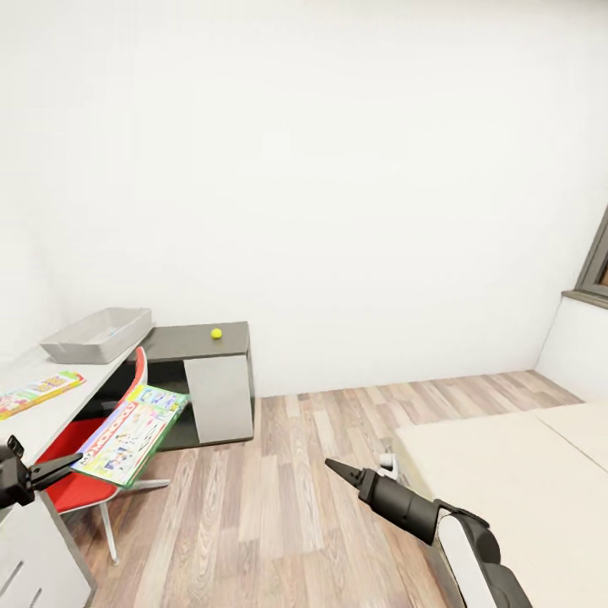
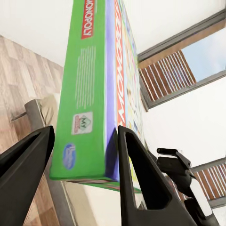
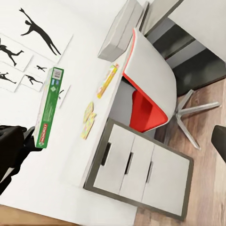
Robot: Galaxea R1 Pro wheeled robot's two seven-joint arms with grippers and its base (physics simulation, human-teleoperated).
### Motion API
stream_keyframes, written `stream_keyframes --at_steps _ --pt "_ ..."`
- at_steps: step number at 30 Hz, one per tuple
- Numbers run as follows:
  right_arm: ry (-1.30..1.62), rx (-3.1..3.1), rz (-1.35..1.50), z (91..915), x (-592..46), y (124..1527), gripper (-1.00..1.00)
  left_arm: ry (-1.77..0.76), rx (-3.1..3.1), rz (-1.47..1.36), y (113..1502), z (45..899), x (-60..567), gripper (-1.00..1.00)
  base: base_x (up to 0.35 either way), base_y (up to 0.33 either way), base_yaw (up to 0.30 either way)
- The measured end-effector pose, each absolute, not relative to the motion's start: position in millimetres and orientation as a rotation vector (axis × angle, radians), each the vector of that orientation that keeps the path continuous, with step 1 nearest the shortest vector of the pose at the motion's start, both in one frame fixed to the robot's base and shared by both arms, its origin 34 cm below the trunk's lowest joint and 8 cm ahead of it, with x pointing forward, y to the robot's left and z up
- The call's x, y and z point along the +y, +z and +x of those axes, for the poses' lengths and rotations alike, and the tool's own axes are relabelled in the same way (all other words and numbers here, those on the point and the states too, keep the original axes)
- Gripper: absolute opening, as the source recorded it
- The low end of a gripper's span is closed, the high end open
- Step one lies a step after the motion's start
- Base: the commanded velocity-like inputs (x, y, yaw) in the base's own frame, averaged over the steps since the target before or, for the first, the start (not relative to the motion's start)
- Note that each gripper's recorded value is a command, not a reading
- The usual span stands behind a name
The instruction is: Put all the toys in the child's room - the three board games (two on the bed and one on the table), the two jigsaw puzzles on the table, and the tennis ball on the table - inside the toy box on the table in the child's room.
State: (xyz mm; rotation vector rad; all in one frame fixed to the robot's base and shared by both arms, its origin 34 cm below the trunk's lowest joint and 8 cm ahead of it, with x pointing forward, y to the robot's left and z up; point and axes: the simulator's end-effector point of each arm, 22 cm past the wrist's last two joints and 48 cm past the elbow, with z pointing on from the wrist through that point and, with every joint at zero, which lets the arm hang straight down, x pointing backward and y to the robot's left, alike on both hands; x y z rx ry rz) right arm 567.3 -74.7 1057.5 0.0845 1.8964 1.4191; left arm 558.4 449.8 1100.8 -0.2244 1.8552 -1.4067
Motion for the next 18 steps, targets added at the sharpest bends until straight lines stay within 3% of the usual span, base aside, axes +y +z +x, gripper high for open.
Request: stream_keyframes --at_steps 18 --pt "1.422 1.896 0.085 567.0 -73.2 1057.5 1.0 -1.402 1.856 -0.221 1100.9 558.0 450.5 -1.0 0.325 0.0 0.292"
